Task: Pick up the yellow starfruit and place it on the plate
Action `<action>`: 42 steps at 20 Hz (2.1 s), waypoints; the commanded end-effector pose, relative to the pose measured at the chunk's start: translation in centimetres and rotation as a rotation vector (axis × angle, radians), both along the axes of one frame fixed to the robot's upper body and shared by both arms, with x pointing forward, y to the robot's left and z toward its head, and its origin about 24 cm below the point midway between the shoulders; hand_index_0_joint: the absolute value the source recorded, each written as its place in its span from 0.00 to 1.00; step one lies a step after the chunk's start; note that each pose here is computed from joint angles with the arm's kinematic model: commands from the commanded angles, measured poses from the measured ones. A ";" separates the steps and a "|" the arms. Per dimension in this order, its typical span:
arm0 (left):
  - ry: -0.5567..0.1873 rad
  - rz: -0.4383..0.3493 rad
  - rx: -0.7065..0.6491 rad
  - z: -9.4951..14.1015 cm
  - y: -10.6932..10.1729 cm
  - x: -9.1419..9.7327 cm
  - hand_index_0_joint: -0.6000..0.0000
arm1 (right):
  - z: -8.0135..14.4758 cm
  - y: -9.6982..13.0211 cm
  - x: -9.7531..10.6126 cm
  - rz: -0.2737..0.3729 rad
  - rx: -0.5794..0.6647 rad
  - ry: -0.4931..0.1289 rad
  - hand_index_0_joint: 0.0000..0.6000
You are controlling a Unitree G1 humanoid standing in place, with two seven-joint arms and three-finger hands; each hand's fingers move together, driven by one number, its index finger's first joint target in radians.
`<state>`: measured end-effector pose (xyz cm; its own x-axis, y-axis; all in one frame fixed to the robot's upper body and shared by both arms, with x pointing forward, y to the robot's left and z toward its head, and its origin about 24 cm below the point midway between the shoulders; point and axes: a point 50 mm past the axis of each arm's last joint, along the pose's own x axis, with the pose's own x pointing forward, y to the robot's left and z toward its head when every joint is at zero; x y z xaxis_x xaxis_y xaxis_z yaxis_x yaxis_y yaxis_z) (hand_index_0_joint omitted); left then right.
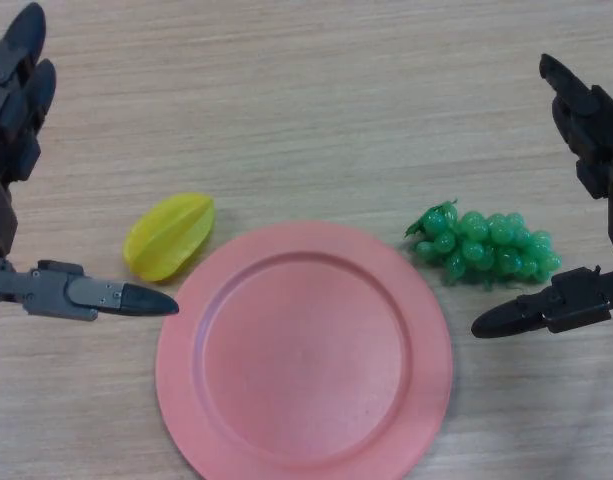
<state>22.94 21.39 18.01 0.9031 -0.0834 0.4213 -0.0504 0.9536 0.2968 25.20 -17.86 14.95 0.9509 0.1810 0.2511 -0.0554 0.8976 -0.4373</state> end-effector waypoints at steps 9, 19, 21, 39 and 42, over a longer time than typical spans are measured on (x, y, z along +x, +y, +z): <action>-0.147 0.025 0.025 2.2 0.5 -0.3 1.00 | 2.8 -0.4 -0.2 0.005 -0.022 -0.211 0.00; -0.044 0.065 -0.014 0.7 2.1 2.2 1.00 | 2.4 -1.1 -0.5 -0.023 -0.085 -0.208 0.00; -0.004 0.079 0.017 -0.3 2.3 3.4 1.00 | 2.4 -1.6 -0.7 -0.045 -0.080 -0.194 0.00; 0.208 0.058 -0.056 -7.0 2.4 10.7 1.00 | 2.8 -3.6 -1.8 -0.128 -0.029 -0.187 0.00; 0.214 0.038 -0.047 -7.7 1.7 11.0 1.00 | 3.2 -3.9 -2.1 -0.150 -0.024 -0.210 0.00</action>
